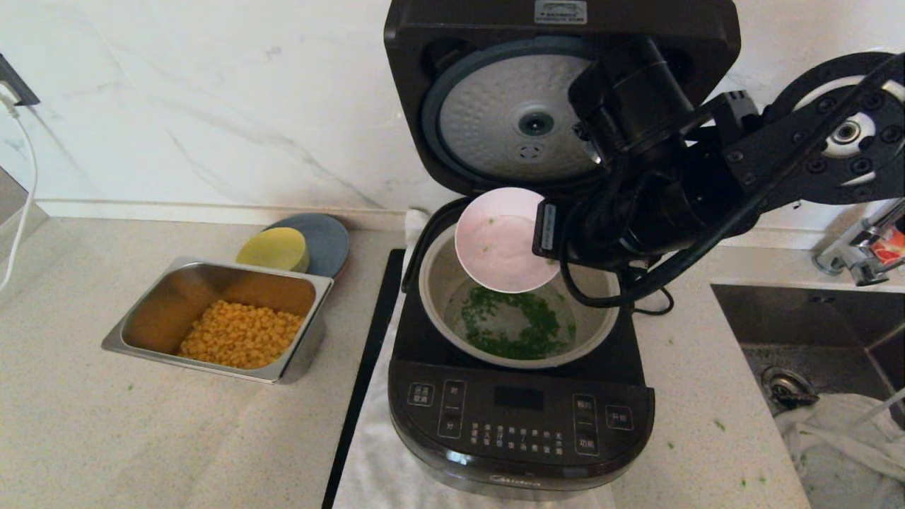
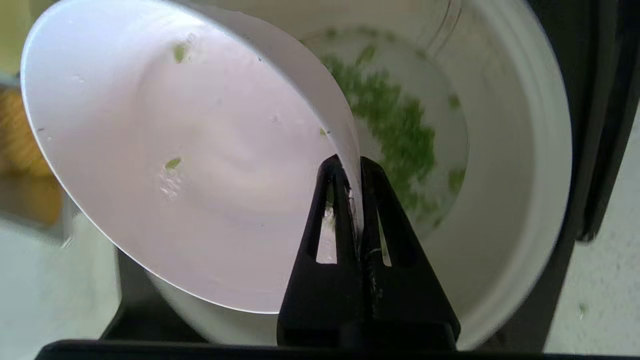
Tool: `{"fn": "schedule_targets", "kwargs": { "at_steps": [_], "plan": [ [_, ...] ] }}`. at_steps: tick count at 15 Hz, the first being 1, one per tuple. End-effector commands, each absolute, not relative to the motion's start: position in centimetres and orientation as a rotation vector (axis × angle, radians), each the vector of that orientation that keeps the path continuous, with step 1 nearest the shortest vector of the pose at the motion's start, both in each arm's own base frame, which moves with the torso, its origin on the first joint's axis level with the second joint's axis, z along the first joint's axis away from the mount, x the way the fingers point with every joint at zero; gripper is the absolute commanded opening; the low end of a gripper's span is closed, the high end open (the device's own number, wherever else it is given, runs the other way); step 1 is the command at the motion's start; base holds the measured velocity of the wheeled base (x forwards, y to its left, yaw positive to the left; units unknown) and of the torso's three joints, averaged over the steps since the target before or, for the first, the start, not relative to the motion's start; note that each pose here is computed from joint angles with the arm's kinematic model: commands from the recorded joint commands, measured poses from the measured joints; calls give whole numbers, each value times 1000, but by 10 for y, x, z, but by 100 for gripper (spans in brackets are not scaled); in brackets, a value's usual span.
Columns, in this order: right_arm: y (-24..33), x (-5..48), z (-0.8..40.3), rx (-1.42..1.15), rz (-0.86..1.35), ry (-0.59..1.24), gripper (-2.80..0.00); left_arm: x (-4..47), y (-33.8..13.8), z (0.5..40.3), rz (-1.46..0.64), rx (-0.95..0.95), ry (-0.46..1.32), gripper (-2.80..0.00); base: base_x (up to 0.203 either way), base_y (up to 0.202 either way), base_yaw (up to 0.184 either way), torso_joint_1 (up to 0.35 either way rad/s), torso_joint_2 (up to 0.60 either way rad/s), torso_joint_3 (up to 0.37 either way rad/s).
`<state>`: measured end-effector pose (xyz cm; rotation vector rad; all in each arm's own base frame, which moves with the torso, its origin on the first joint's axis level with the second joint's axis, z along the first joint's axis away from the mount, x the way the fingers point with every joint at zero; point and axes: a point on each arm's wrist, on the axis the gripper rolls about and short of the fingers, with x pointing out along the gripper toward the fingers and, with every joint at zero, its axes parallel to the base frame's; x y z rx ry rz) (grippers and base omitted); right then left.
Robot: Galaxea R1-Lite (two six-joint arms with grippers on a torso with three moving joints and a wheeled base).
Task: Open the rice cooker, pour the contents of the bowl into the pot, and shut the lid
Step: Pour the water from the bowl into the rice cooker
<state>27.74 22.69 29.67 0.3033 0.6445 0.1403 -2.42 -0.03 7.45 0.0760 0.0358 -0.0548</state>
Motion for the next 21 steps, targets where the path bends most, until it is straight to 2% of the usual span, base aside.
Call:
{"fn": "schedule_targets", "kwargs": {
  "at_steps": [1, 6, 13, 21],
  "plan": [
    [238, 282, 286, 270, 93, 625, -280, -24, 0, 74, -55, 76, 35, -280, 0, 0, 0, 0, 0, 0],
    [259, 285, 274, 138, -59, 479, -280, -24, 0, 74, -55, 76, 35, -280, 0, 0, 0, 0, 0, 0],
    [291, 271, 276, -5, -123, 205, -280, -24, 0, 74, -55, 76, 35, -280, 0, 0, 0, 0, 0, 0],
    [290, 270, 273, -60, -162, -143, -280, -24, 0, 74, -55, 76, 35, -280, 0, 0, 0, 0, 0, 0]
  ]
}}
